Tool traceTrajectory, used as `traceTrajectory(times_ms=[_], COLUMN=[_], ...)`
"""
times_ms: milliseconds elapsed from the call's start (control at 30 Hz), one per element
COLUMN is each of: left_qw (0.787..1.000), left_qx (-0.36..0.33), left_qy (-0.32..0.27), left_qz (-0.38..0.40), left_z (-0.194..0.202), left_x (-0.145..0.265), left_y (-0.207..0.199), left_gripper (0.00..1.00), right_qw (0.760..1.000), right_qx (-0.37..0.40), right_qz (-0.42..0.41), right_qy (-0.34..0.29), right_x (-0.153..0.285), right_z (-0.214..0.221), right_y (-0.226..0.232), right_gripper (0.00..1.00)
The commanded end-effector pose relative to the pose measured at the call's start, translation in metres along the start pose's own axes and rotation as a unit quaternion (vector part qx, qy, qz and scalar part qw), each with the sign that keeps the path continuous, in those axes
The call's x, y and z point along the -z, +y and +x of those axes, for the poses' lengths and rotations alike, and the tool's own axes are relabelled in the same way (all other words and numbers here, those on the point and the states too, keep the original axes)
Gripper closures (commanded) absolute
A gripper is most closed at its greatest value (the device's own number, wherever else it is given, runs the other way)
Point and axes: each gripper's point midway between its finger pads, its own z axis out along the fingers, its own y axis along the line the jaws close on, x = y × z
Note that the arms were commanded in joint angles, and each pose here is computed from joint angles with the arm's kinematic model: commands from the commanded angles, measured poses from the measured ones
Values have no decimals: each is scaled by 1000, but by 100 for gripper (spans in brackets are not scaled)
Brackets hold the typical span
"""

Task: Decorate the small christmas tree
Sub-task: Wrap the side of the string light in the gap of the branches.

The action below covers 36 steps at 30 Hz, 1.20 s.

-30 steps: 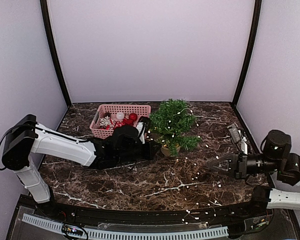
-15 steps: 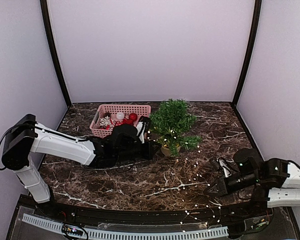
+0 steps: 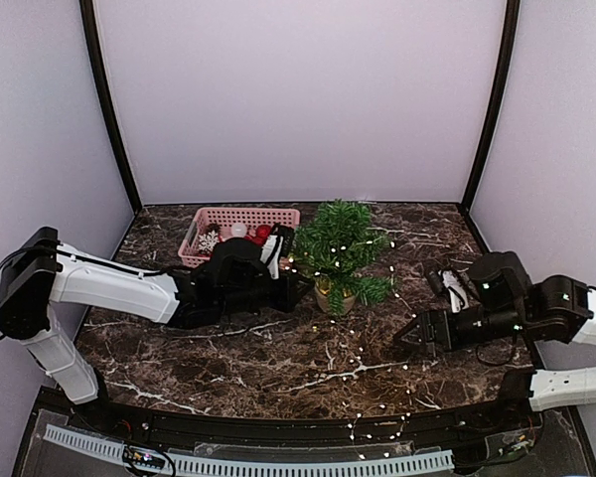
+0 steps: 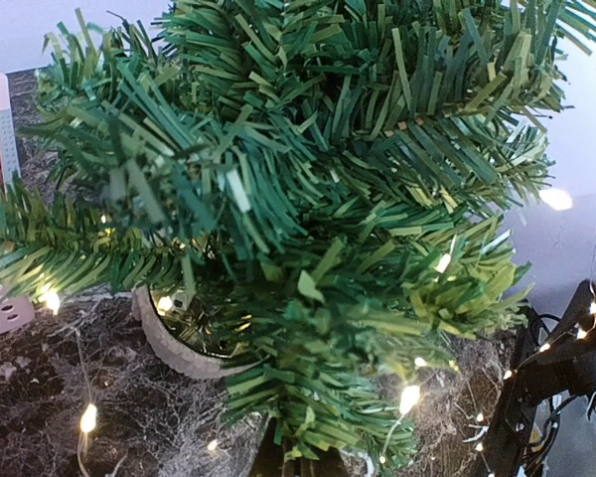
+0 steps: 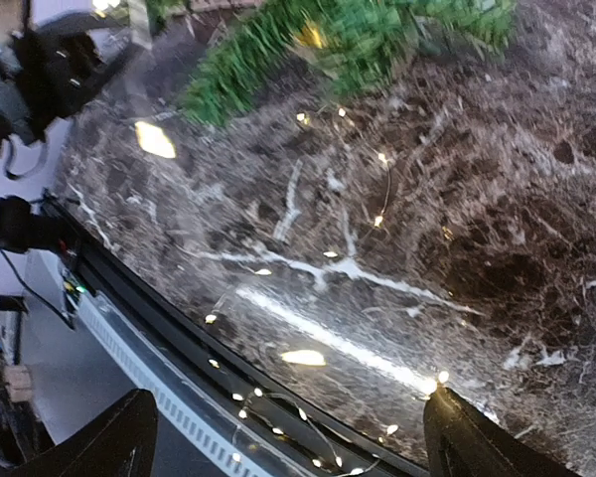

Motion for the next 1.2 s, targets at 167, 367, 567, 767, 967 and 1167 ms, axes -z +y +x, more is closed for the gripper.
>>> traceTrajectory(times_ms=[167,367,567,767,967,1167], left_qw=[998,997,997,996,996,996], left_qx=[-39,-39,-41,-42,-41,-42], left_qy=[-5,-1,-1,1,3,2], left_qz=[56,63,70,74,79,76], left_z=[-17,-16,-18,-16,-15,-16], left_x=[13,12,13,14,14,14], left_y=[-20,-21,-23,-24,-26,-25], left_gripper=[100,100,100,100,100,100], right_qw=[985,967,962,952,935,929], right_qx=[86,135,226,296,346,356], right_qz=[-45,12,33,48,78,91], right_qy=[-144,-218,-146,-54,16,31], right_x=[85,125,93,57,24,15], right_z=[-70,-127,-149,-154,-152,-151], right_y=[48,68,102,119,116,112], right_gripper=[1,1,8,26,40,66])
